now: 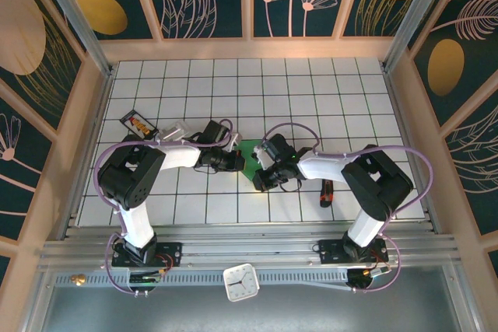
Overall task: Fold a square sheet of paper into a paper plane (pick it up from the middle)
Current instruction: Third fold the triangle at the center of the table.
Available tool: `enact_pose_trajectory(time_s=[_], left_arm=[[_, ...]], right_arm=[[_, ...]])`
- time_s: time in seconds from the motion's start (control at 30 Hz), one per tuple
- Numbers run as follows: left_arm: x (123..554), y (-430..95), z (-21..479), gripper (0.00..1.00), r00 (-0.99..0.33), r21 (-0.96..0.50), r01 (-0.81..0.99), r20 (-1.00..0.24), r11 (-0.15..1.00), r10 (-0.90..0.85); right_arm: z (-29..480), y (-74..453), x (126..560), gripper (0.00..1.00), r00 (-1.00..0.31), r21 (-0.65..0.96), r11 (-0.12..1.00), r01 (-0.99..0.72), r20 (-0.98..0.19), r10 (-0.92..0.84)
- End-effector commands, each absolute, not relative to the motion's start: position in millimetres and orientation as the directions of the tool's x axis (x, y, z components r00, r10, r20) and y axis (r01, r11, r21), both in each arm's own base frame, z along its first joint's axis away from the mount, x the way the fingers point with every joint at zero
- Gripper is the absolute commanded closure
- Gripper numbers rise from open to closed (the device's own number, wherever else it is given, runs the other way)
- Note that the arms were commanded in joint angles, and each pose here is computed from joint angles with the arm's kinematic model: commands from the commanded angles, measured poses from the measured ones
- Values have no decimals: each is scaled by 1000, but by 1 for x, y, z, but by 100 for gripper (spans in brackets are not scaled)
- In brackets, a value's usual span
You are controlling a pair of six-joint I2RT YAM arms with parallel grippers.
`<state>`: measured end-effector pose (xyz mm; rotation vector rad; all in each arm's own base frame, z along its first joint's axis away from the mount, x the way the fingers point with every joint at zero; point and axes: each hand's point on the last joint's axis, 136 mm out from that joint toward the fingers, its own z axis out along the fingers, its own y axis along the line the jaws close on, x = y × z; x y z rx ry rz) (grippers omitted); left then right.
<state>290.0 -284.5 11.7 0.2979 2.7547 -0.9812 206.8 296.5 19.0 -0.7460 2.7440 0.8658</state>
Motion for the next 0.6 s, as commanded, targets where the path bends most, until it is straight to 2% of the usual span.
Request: enact_pose_trajectory(time_s=[0.0, 0.57], left_arm=[[273, -249, -25, 100, -980, -466, 183, -154, 866, 124], [279, -249, -19, 100, -977, -460, 183, -180, 869, 111]], right_arm=[[5, 287, 199, 94, -868, 482, 722, -496, -257, -424], [-17, 265, 177, 95, -904, 458, 783, -420, -138, -404]])
